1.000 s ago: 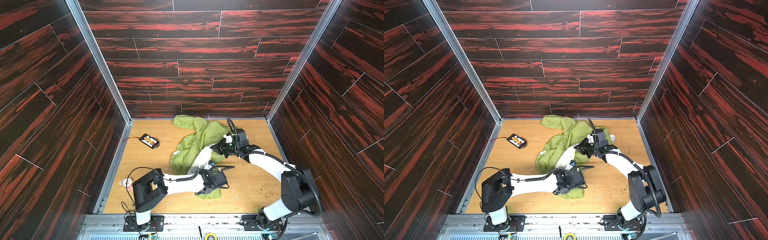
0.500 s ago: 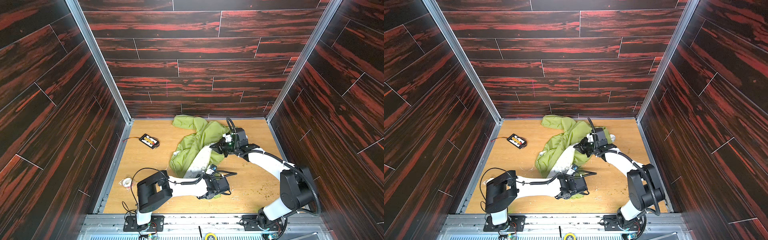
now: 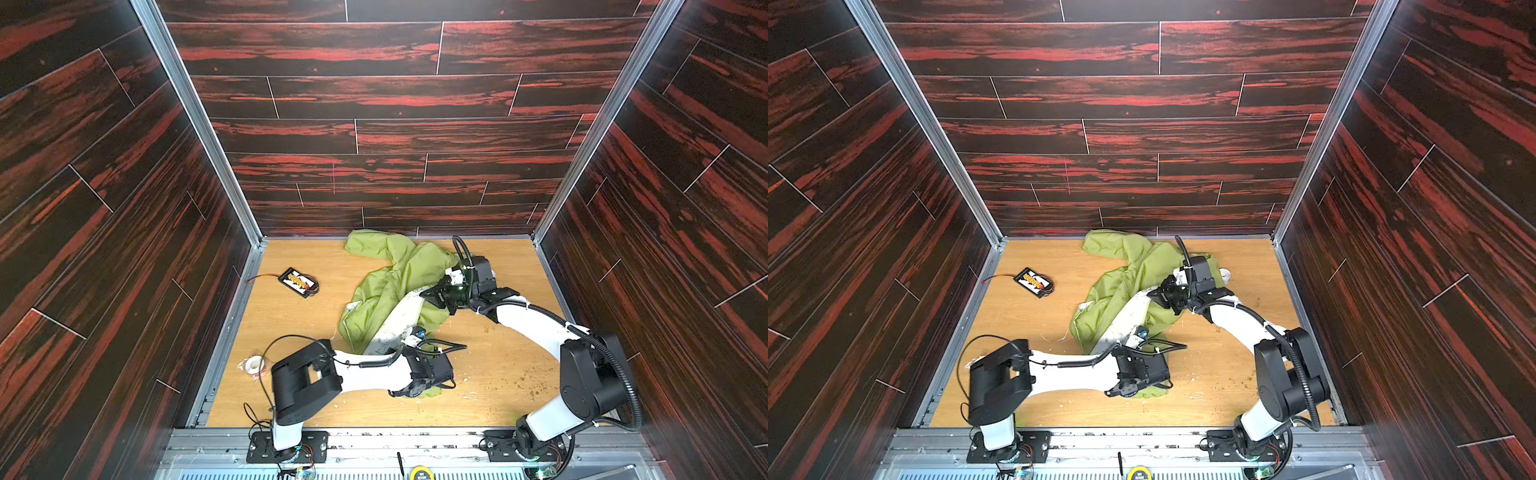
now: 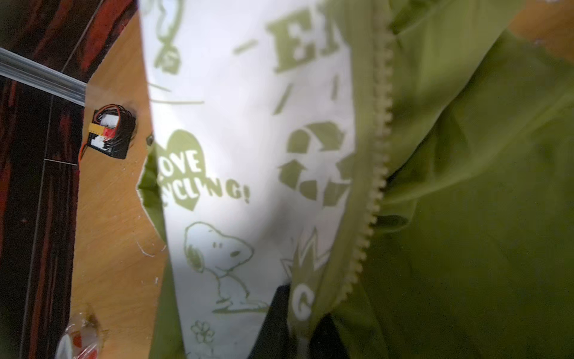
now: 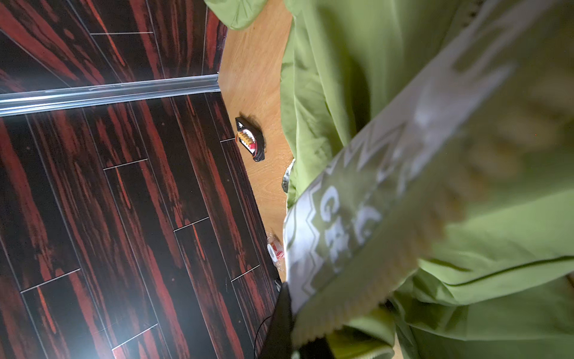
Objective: Zip up the jacket
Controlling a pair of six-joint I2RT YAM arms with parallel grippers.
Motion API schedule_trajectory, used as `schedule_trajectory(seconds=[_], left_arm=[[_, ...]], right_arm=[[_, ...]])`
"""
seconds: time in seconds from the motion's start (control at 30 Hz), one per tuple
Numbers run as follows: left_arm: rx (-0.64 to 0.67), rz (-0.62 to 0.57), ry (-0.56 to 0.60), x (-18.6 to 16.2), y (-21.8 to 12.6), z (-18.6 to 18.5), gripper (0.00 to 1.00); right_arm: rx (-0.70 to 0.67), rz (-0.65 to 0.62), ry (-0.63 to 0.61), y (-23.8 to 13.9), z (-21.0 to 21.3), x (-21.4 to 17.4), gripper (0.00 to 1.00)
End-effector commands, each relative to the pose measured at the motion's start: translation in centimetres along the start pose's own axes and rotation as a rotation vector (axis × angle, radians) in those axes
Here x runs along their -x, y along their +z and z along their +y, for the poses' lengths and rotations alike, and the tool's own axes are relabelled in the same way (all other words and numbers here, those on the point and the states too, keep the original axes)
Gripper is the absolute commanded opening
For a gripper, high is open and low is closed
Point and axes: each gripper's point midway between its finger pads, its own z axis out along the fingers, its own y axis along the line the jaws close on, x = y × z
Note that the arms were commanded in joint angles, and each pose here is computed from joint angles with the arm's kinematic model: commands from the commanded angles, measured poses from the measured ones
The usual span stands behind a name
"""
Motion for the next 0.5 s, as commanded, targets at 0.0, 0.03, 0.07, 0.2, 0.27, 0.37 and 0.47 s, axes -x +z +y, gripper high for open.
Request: schedule_trajectory(seconds=[0.0, 0.03, 0.07, 0.2, 0.27, 0.37, 0.47], left_arm=[[-0.064, -0.034, -0.028, 1.5, -2.3, 1.4, 0.04], [-0.107, -0.028, -0.014, 1.5, -2.7, 1.0, 0.02], [-0.126, -0.024, -0.011, 1.4, -2.9, 0.9, 0.00], [-0.307, 0.002, 0.001, 0.4, -4.5, -0.4, 0.00], [-0.457, 0.022, 0.001, -0.2, -5.7, -1.8, 0.00], [-0.705, 0.042, -0.015, -0.4, -8.4, -3.9, 0.00], [-0.922, 0.081, -0.058, -0.4, -10.9, -5.0, 0.00]], right_arm=[[-0.061, -0.018, -0.001, 0.3, -1.4, 0.6, 0.00], [-0.078, -0.025, -0.004, 0.3, -1.7, 0.8, 0.00], [-0.095, -0.032, -0.008, 0.3, -2.1, 0.9, 0.00], [-0.174, -0.060, -0.037, 0.2, -3.2, 1.7, 0.00], [-0.229, -0.086, -0.062, 0.0, -3.9, 2.5, 0.00], [-0.296, -0.096, -0.102, -0.1, -4.5, 3.6, 0.00], [-0.351, -0.127, -0.147, -1.1, -4.5, 5.2, 0.10]])
